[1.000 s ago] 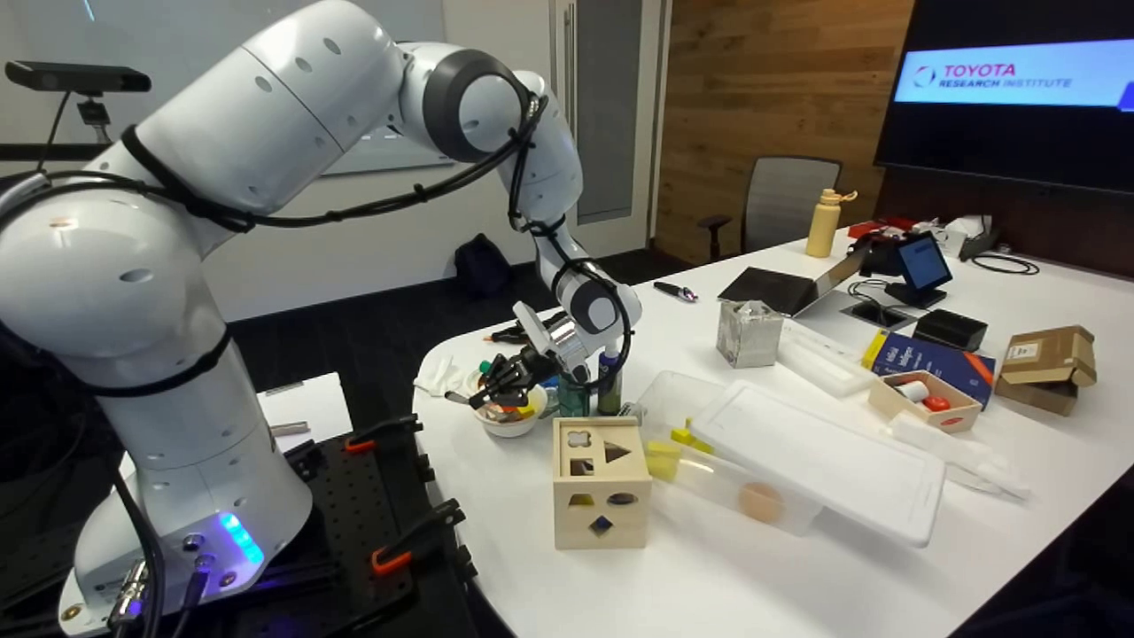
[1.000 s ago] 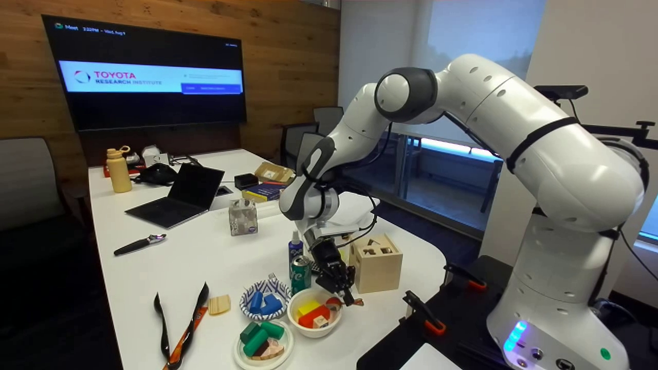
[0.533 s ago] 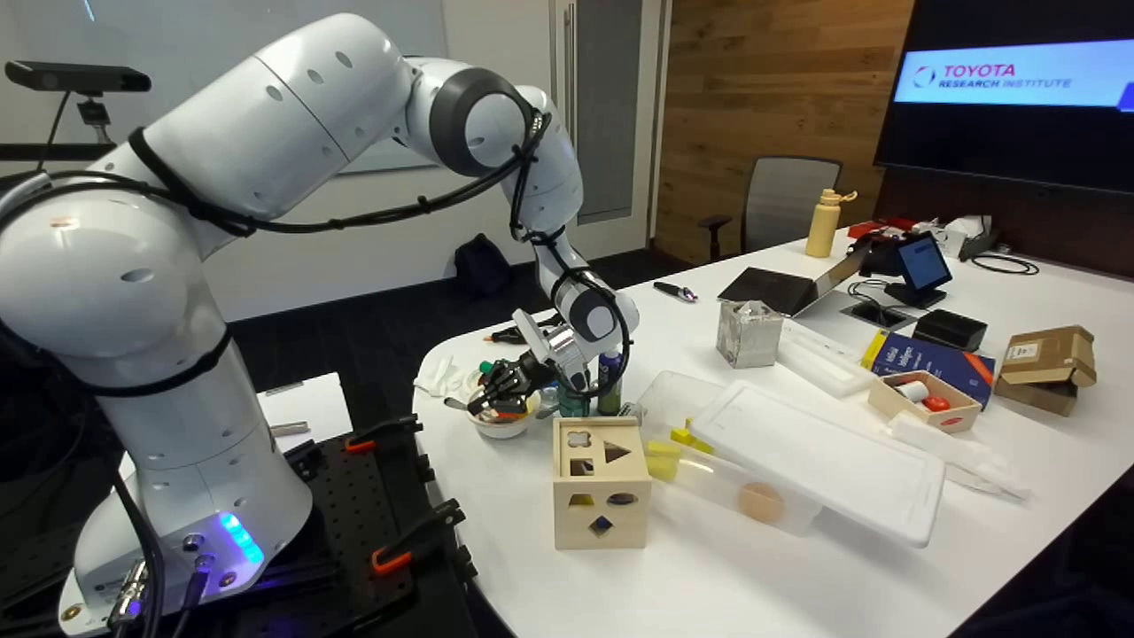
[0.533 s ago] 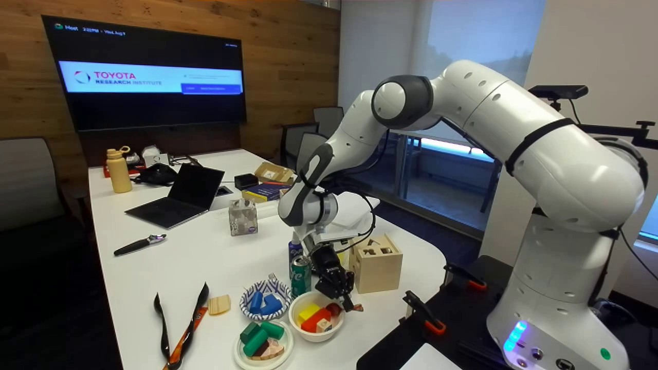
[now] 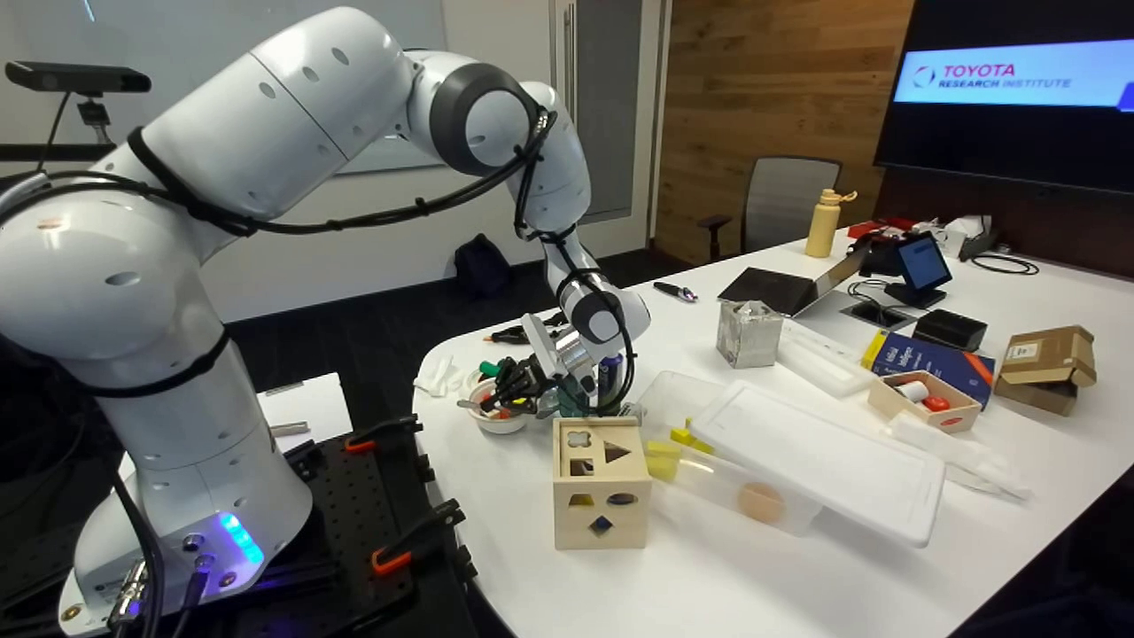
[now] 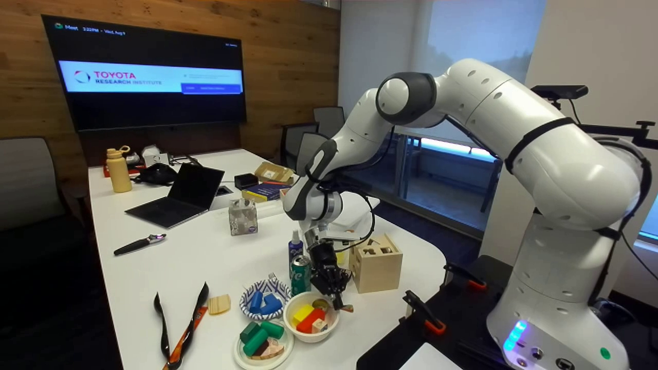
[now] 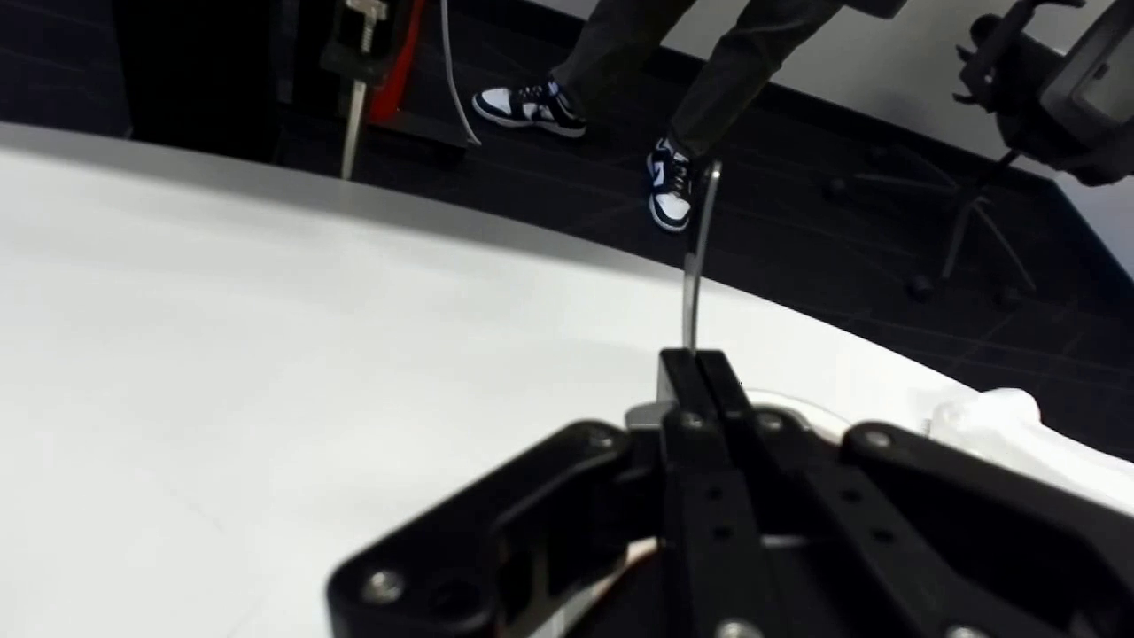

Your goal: Use the spoon to stir in the white bowl

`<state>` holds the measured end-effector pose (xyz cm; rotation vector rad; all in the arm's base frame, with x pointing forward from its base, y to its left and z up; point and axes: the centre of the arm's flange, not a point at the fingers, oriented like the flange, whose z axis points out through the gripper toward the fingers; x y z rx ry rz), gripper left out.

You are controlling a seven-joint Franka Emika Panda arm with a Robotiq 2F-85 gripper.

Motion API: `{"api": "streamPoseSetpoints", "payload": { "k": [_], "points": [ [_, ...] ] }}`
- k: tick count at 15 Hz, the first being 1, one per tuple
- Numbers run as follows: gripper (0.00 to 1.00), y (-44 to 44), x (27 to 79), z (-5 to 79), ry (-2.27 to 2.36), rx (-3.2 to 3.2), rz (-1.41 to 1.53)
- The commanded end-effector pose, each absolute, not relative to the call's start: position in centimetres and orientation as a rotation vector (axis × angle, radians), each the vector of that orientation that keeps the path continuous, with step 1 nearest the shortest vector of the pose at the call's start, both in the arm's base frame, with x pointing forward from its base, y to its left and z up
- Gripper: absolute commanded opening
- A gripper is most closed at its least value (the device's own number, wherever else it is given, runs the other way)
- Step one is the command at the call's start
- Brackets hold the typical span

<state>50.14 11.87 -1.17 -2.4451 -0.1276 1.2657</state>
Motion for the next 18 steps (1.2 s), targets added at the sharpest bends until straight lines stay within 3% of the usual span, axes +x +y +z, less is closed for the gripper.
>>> {"api": "streamPoseSetpoints", "payload": {
  "k": [1,9,18],
  "points": [
    [0.01,10.7,48.7,2.4,-0.084,-2.512,1.161],
    [0.01,10.5,48.0,9.7,-0.018,-2.673,1.039],
    [0.01,13.8,46.2,7.5,-0.656,-2.378,0.877]
  ]
}}
